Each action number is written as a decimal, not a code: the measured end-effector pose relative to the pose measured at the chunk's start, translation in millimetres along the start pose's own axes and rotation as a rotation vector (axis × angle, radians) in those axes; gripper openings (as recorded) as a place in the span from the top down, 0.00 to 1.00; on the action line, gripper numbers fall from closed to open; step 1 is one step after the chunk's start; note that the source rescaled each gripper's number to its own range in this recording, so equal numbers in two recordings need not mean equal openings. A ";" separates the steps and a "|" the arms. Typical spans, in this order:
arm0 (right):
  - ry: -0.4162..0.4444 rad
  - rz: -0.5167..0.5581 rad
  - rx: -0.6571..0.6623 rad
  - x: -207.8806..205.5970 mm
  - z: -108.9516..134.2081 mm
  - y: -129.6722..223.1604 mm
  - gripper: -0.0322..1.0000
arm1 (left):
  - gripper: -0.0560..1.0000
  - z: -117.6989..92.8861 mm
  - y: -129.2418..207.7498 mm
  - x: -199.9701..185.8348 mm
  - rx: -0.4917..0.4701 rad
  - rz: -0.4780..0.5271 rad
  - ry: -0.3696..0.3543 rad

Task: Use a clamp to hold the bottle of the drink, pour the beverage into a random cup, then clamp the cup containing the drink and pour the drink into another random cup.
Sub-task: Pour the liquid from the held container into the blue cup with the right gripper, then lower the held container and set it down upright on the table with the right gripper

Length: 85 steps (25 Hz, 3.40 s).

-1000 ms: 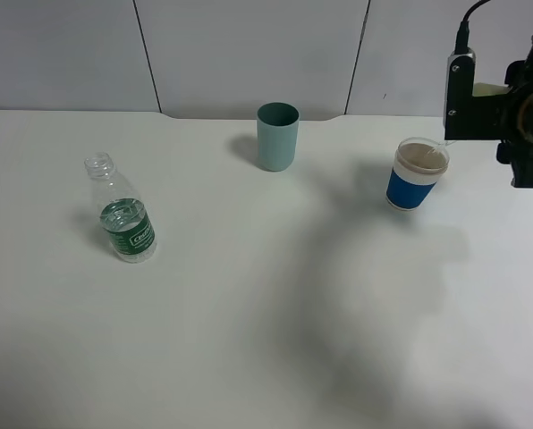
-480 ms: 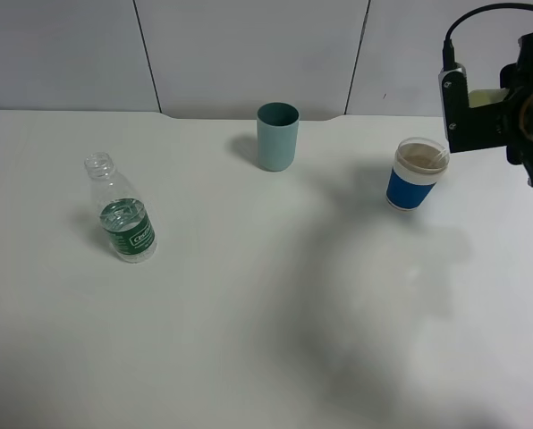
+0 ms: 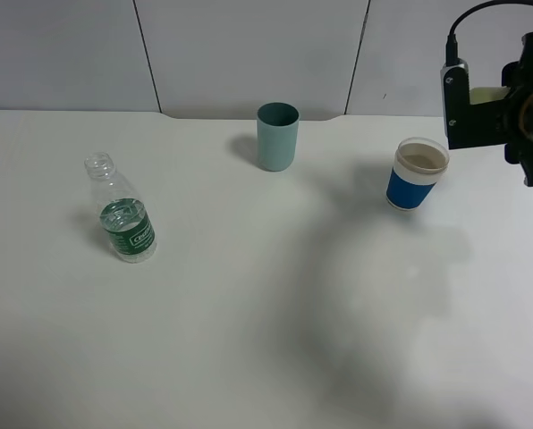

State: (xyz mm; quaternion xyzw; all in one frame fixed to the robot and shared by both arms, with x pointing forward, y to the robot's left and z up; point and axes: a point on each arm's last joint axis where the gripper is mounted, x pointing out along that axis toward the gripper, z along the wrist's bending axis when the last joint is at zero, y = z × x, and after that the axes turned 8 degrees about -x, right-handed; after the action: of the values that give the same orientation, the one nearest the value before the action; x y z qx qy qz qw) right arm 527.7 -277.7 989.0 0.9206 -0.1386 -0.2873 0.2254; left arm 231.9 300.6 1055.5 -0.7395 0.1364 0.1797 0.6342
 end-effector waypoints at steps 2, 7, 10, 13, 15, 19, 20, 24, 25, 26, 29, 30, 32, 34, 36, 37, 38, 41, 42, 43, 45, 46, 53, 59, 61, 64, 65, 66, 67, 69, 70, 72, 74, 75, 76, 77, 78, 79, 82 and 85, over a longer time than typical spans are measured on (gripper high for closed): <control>0.000 0.000 0.001 0.0 0.0 0.0 0.94 | 0.00 0.0 0.0 0.0 0.000 0.000 0.000; 0.000 0.003 -0.064 0.0 0.0 0.3 0.94 | 0.00 0.0 0.0 0.0 0.000 0.000 0.000; -0.001 0.017 -0.103 0.0 0.0 1.5 0.94 | 0.00 0.0 0.0 0.0 0.000 0.000 0.000; -0.002 0.024 -0.128 0.0 0.0 2.2 0.94 | 0.00 0.0 0.0 0.0 0.000 0.000 0.000; -0.001 0.024 -0.097 0.0 0.0 2.2 0.94 | 0.00 0.0 0.0 0.0 0.000 0.000 0.000; 0.000 0.016 0.076 0.0 0.0 1.4 0.94 | 0.00 0.0 0.0 0.0 0.000 0.000 0.000; 0.001 0.002 0.210 0.0 -0.1 0.2 0.94 | 0.00 0.0 0.0 0.0 0.000 0.000 0.000; -0.014 -0.047 0.615 -0.1 -0.1 -4.4 0.94 | 0.00 0.0 0.0 0.0 0.000 0.000 0.000; -0.017 -0.051 0.676 -0.1 -0.1 -4.8 0.94 | 0.00 0.0 0.0 0.0 0.000 0.000 0.000; -0.022 -0.057 0.768 -0.2 -0.1 -5.4 0.94 | 0.00 0.0 0.0 0.0 0.000 0.000 0.000; -0.003 -0.102 1.107 -11.7 -8.4 -1.9 0.94 | 0.00 0.0 0.0 0.0 0.000 0.000 0.000; -0.003 -0.102 1.107 -11.7 -8.4 -1.9 0.94 | 0.00 0.0 0.0 0.0 0.000 0.000 0.000; 0.077 -0.208 1.226 -38.4 -31.0 9.2 0.94 | 0.00 0.0 0.0 0.0 0.000 0.000 0.000; 0.111 -0.277 1.273 -53.1 -44.3 14.5 0.94 | 0.00 0.0 0.0 0.0 0.000 0.000 0.000; 0.130 -0.365 1.317 -68.3 -57.1 18.9 0.94 | 0.00 0.0 0.0 0.0 0.000 0.000 0.000; 0.128 -0.407 1.339 -73.9 -62.7 19.7 0.94 | 0.00 0.0 0.0 0.0 0.000 0.000 0.000; 0.118 -0.447 1.357 -78.0 -67.3 19.9 0.94 | 0.00 0.0 0.0 0.0 0.000 0.000 0.000; 0.063 -0.572 1.394 -86.6 -78.6 15.3 0.94 | 0.00 0.0 0.0 0.0 0.000 0.000 0.000; 0.039 -0.618 1.395 -89.0 -80.6 12.2 0.94 | 0.00 0.0 0.0 0.0 0.000 0.000 0.000; 0.015 -0.663 1.390 -91.1 -81.9 8.7 0.94 | 0.00 0.0 0.0 0.0 0.000 0.000 0.000; -0.029 -0.735 1.404 -94.0 -83.2 2.7 0.94 | 0.00 0.0 0.0 0.0 0.000 0.000 0.000; -0.036 -0.803 1.368 -97.3 -85.4 -2.0 0.94 | 0.00 0.0 0.0 0.0 0.000 0.000 0.000; 0.007 -0.997 1.297 -112.6 -96.3 -24.4 0.94 | 0.00 0.0 0.0 0.0 0.000 0.000 0.000; -0.035 -1.061 1.249 -112.0 -95.4 -67.1 0.94 | 0.00 0.0 0.0 0.0 0.000 0.000 0.000; -0.054 -1.085 1.241 -110.6 -94.0 -81.0 0.94 | 0.00 0.0 0.0 0.0 0.000 0.000 0.000; -0.085 -1.120 1.224 -105.6 -89.6 -104.5 0.94 | 0.00 0.0 0.0 0.0 0.000 0.000 0.000; -0.092 -1.133 1.216 -104.6 -88.0 -111.6 0.94 | 0.00 0.0 0.0 0.0 0.000 0.000 0.000; -0.106 -1.146 1.206 -102.5 -85.2 -121.4 0.94 | 0.00 0.0 0.0 0.0 0.000 0.000 0.000; -0.114 -1.155 1.200 -100.9 -83.2 -127.8 0.94 | 0.00 0.0 -0.1 0.0 0.000 -0.001 0.000; -0.128 -1.177 1.185 -100.3 -79.5 -140.1 0.94 | 0.00 0.0 -0.1 0.0 0.000 -0.001 0.000; -0.133 -1.184 1.181 -99.4 -77.9 -144.6 0.94 | 0.00 0.0 -0.1 0.0 0.000 -0.001 0.000; -0.145 -1.208 1.167 -98.7 -73.5 -157.2 0.94 | 0.00 0.0 -0.1 0.0 0.000 -0.001 0.000; -0.166 -1.226 1.154 -94.5 -66.2 -172.7 0.94 | 0.00 0.0 -0.1 0.0 0.000 -0.001 0.000; -0.180 -1.224 1.152 -90.6 -62.0 -179.2 0.94 | 0.00 0.0 -0.1 0.0 0.000 -0.001 0.000; -0.196 -1.220 1.156 -86.6 -58.3 -184.3 0.94 | 0.00 0.0 -0.1 0.0 0.000 -0.001 0.000; -0.211 -1.217 1.162 -83.8 -55.5 -187.8 0.94 | 0.00 0.0 -0.1 0.0 0.000 -0.001 0.000; -0.211 -1.217 1.162 -83.8 -55.5 -187.8 0.94 | 0.00 0.0 -0.1 0.0 0.000 -0.001 0.000; -0.234 -1.207 1.170 -79.7 -51.3 -192.4 0.94 | 0.00 0.0 -0.1 0.0 0.000 -0.001 0.000; -0.249 -1.204 1.174 -75.4 -46.9 -197.8 0.94 | 0.00 0.0 -0.1 0.0 0.000 -0.001 0.000; -0.266 -1.221 1.188 -64.0 -35.2 -213.4 0.94 | 0.00 0.0 -0.1 0.0 0.000 -0.001 0.000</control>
State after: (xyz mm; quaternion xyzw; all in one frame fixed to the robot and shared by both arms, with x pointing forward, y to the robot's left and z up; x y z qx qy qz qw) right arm 524.3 -57.8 939.2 0.7579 0.2282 -0.3436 -0.5054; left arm 231.9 300.6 1055.6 -0.7396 0.1360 0.1793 0.6343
